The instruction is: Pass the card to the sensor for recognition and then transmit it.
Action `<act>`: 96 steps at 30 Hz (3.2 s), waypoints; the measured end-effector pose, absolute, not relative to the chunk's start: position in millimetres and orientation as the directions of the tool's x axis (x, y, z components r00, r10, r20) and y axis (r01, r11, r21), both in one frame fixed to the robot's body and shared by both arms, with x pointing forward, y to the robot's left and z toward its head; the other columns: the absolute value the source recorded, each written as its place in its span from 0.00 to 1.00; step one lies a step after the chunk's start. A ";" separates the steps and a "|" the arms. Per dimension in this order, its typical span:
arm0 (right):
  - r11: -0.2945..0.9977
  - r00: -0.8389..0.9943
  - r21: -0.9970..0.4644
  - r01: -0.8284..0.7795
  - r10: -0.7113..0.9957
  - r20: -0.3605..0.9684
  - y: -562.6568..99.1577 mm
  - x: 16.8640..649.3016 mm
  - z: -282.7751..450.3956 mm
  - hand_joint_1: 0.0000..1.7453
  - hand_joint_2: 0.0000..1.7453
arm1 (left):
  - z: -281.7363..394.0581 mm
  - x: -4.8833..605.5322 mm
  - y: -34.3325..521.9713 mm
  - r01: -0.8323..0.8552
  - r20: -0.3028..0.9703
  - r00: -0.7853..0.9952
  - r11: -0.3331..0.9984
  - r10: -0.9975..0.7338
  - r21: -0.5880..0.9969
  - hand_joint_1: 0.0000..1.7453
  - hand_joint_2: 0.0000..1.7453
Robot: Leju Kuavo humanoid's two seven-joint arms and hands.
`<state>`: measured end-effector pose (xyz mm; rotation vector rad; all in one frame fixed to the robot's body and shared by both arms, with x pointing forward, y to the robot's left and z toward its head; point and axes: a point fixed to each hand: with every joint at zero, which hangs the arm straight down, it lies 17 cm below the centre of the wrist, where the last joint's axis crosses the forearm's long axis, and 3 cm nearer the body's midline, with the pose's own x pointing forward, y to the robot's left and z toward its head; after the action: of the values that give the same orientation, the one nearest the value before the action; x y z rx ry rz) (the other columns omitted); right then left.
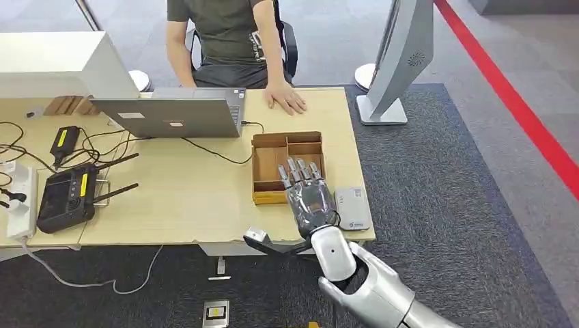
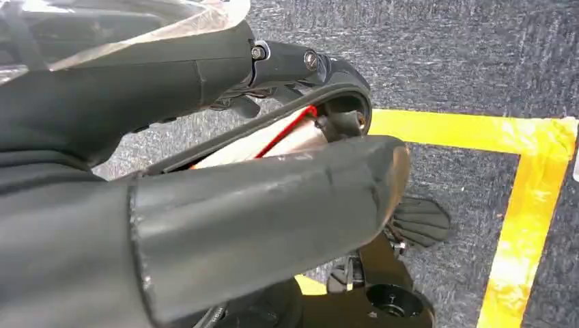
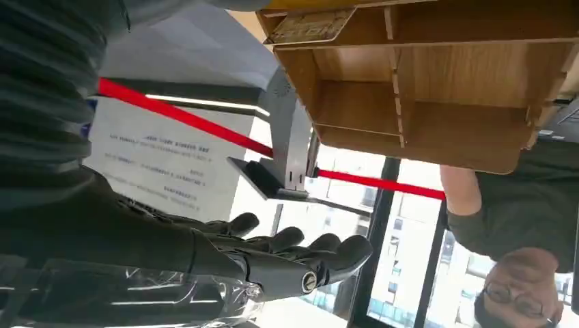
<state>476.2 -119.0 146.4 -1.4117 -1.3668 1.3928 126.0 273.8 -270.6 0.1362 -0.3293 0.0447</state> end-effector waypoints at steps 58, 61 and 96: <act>-0.247 -0.047 -0.969 0.003 0.968 -0.247 -173.4 515.9 92.2 0.00 1.00 | -268.0 141.6 272.2 0.055 0.318 0.943 0.989 -0.096 0.136 0.00 0.00; -0.239 -0.050 -0.971 -0.012 0.970 -0.238 -173.2 516.1 87.6 0.00 1.00 | -268.0 141.3 272.2 0.055 0.316 0.944 0.989 -0.096 0.136 0.00 0.00; -0.269 0.022 -0.961 -0.065 0.962 -0.271 -211.4 519.9 68.0 0.00 1.00 | -267.7 143.1 268.6 0.121 0.311 0.937 0.983 -0.160 0.141 0.00 0.00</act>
<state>519.9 -211.4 68.0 -1.3739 -0.9991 1.4115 143.1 268.6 -267.7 0.1203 -0.3271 -0.1438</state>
